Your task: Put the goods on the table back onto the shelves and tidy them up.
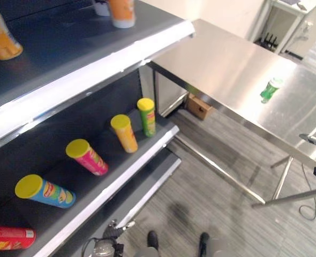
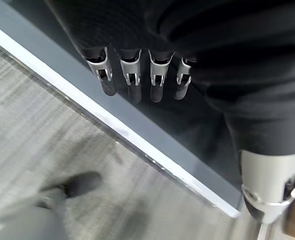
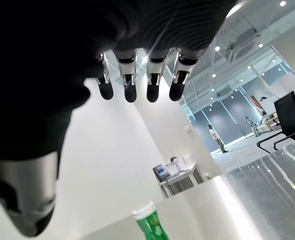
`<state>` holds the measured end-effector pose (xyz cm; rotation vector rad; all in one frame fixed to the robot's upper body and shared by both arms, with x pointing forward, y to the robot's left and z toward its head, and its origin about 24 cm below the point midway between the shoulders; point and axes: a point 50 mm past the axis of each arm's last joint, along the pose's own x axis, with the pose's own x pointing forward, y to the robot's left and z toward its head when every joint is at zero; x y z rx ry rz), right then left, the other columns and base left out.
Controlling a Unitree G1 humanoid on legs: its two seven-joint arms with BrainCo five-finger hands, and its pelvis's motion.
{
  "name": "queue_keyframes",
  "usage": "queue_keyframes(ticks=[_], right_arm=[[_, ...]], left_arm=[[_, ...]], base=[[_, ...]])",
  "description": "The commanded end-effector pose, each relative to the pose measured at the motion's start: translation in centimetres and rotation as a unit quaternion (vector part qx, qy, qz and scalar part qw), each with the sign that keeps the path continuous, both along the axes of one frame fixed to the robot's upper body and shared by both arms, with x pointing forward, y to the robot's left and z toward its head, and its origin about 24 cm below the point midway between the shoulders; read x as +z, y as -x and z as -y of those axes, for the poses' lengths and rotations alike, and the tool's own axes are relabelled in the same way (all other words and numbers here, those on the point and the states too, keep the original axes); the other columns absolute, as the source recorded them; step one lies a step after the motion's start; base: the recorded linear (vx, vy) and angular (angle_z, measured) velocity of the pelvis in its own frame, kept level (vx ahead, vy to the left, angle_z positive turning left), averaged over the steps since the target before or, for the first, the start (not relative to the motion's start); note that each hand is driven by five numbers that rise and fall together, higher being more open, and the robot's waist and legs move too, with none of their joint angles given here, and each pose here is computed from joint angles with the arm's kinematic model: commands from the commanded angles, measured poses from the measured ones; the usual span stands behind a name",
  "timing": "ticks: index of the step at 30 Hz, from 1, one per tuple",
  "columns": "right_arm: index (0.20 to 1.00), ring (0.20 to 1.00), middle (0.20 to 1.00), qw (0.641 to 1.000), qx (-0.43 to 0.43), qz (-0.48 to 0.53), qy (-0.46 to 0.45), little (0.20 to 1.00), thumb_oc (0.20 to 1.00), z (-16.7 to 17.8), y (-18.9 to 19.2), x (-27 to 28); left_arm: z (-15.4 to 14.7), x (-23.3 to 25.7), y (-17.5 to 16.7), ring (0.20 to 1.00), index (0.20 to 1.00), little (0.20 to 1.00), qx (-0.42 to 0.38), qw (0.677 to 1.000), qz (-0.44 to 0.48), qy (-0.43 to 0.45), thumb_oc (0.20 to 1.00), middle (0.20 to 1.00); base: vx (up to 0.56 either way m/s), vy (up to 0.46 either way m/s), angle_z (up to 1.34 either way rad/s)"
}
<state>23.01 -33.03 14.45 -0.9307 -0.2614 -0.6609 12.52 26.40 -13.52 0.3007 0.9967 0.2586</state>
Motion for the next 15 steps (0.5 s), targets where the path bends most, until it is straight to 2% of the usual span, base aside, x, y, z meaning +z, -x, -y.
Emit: queue_keyframes(ticks=[1,15], right_arm=[[1.0,1.0,1.0,0.998,-0.015,0.06,-0.011,1.0,1.0,1.9,-0.4,3.1],[1.0,1.0,1.0,0.997,-0.07,0.011,-0.005,1.0,1.0,5.2,1.0,2.7]], left_arm=[[-0.6,1.0,-1.4,1.0,1.0,1.0,-0.02,0.999,0.031,-0.021,1.0,1.0],[-1.3,0.8,-0.3,1.0,1.0,1.0,-0.011,0.999,0.015,-0.028,1.0,1.0]], base=[[0.17,-0.121,0.49],[0.15,-0.165,0.4]])
